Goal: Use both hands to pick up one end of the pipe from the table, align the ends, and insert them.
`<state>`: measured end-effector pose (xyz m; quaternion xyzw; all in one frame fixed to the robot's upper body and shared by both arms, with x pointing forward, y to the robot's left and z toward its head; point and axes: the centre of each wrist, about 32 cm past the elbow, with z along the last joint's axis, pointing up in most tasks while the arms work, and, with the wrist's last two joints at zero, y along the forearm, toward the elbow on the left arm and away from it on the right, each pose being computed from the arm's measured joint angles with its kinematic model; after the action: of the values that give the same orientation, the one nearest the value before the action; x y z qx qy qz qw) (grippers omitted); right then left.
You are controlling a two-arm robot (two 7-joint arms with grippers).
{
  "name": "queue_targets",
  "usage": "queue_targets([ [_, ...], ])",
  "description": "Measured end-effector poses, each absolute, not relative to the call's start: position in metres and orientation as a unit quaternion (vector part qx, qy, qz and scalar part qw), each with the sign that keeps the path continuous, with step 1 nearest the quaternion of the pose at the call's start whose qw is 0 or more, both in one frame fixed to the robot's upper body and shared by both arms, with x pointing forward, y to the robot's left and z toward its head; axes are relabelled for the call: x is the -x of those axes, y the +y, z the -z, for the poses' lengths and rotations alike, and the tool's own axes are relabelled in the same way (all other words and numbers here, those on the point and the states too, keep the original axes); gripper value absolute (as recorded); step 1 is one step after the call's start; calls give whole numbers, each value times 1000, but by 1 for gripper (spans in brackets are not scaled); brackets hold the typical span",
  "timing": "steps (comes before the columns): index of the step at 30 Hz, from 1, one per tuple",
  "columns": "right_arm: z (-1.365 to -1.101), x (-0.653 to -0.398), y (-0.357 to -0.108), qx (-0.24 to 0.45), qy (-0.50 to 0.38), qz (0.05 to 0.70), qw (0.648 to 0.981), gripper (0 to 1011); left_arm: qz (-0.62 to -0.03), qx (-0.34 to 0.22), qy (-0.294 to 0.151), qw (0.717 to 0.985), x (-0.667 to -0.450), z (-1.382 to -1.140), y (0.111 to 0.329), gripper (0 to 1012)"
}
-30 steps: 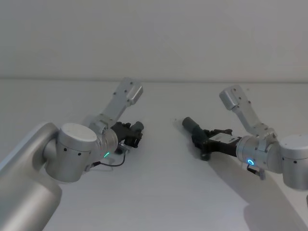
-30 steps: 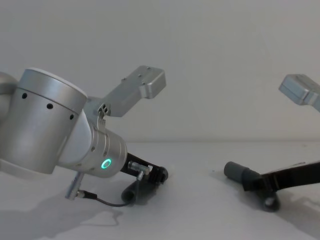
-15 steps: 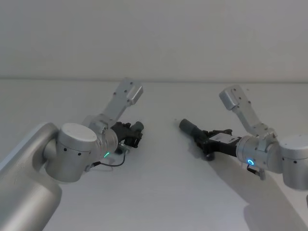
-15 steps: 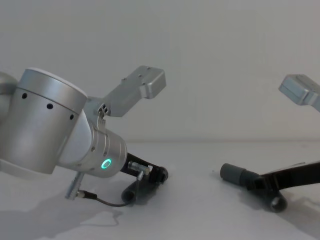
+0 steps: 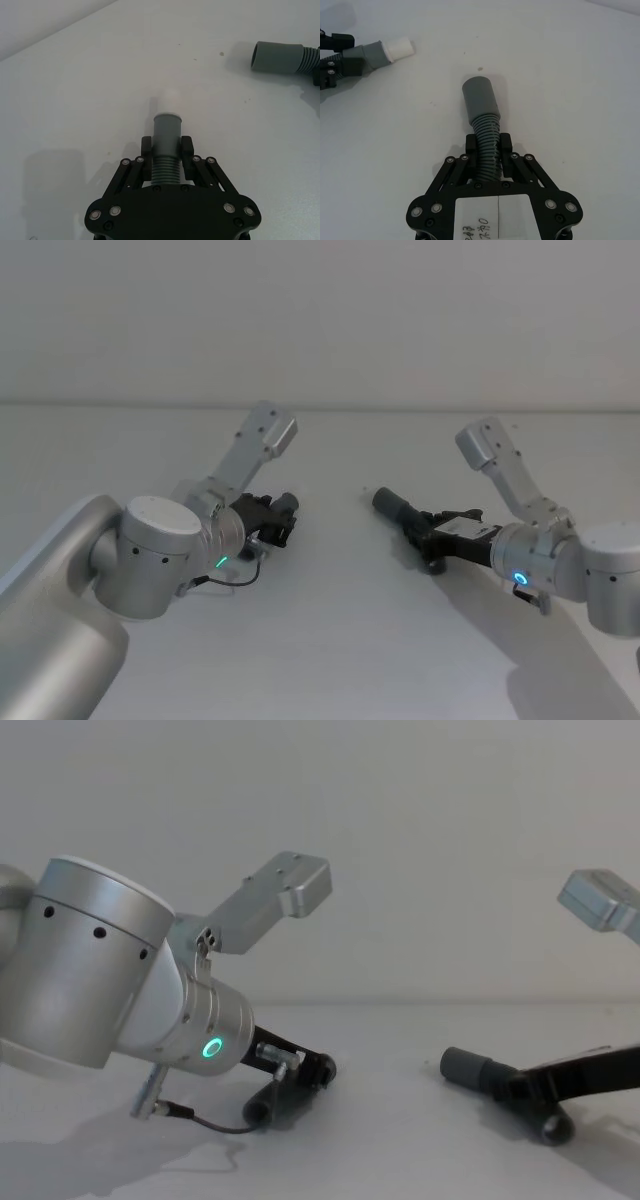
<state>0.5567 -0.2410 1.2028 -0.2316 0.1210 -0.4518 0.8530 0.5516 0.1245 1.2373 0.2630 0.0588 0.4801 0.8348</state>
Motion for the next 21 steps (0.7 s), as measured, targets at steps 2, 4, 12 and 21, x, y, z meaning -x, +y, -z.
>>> queue_targets([
  [2,-1202,-555,-240,231,116,452,854,262,-480,-263,59,835,-552,-1237,124,332],
  [4,-1201,-554,-240,229,111,454,854,262,-480,-263,57,835,-551,-1237,124,332],
  [12,-1198,-545,-238,214,73,458,859,262,-480,-254,36,839,-549,-1243,122,332],
  [21,-1204,-536,-245,189,16,456,870,262,-479,-229,-8,847,-545,-1255,123,332],
])
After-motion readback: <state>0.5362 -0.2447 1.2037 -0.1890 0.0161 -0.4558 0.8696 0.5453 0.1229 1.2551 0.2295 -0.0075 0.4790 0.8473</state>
